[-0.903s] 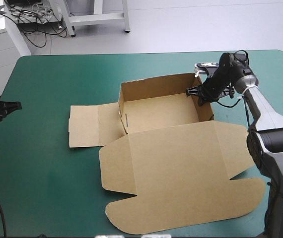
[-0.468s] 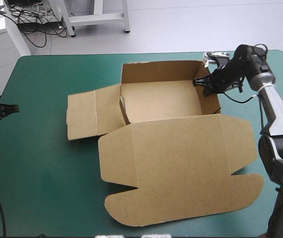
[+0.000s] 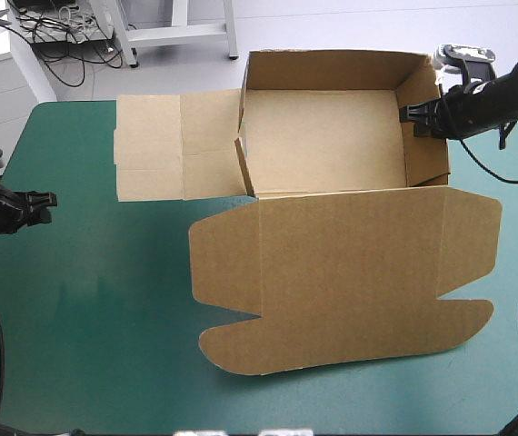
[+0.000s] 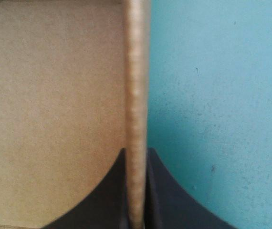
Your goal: Fold the box
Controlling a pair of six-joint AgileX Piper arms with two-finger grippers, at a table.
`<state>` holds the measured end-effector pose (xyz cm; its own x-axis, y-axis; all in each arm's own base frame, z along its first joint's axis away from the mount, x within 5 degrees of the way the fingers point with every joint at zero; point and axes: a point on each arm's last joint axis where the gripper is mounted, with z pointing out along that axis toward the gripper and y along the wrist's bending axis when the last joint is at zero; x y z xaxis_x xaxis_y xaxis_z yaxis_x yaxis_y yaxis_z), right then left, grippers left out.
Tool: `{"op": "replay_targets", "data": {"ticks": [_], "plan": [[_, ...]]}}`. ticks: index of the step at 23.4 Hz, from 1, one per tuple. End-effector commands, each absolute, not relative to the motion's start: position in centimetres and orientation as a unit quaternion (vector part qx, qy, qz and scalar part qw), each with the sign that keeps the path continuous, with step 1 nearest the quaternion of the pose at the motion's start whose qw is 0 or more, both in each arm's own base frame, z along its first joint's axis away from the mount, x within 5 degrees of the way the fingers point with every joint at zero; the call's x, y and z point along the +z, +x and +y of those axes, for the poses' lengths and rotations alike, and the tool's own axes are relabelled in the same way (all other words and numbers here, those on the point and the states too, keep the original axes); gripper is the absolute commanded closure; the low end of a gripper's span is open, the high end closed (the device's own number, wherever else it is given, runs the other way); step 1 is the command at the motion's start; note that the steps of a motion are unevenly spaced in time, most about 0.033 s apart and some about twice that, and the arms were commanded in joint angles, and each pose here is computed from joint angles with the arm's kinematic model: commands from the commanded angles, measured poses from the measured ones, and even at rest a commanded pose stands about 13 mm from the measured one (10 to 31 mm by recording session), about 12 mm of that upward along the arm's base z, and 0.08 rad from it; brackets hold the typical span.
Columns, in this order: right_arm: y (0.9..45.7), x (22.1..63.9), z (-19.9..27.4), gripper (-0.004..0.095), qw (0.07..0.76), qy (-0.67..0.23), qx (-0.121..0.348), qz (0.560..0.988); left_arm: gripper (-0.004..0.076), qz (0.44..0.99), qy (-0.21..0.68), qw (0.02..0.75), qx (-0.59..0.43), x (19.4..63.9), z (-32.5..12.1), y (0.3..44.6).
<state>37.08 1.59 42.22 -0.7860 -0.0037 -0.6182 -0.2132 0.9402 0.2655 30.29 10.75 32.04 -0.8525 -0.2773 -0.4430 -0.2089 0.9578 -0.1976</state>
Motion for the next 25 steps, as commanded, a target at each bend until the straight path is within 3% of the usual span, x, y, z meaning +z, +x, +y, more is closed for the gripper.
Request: {"op": "replay_targets", "data": {"ticks": [1,8,13,16,25], "plan": [[34.1,46.3,2.4,0.0928,0.37,-0.07,0.211,0.902,0.012,0.935,-0.153,0.285,-0.146,33.2,9.9,31.5],[33.4,47.4,3.8,0.0928,0.375,-0.074,0.291,0.877,0.0136,0.896,-0.105,0.275,-0.332,32.9,7.2,32.9],[33.1,47.3,6.0,0.0925,0.365,-0.105,0.284,0.88,0.0144,0.823,-0.032,0.308,-0.477,35.3,4.1,33.2],[33.1,46.6,7.7,0.0926,0.353,-0.125,0.253,0.892,0.0144,0.806,-0.018,0.307,-0.506,35.8,2.3,33.5],[37.2,42.2,8.7,0.0926,0.3,-0.086,0.257,0.915,0.0144,0.812,0.043,0.275,-0.513,36.0,-2.0,33.2]]}}
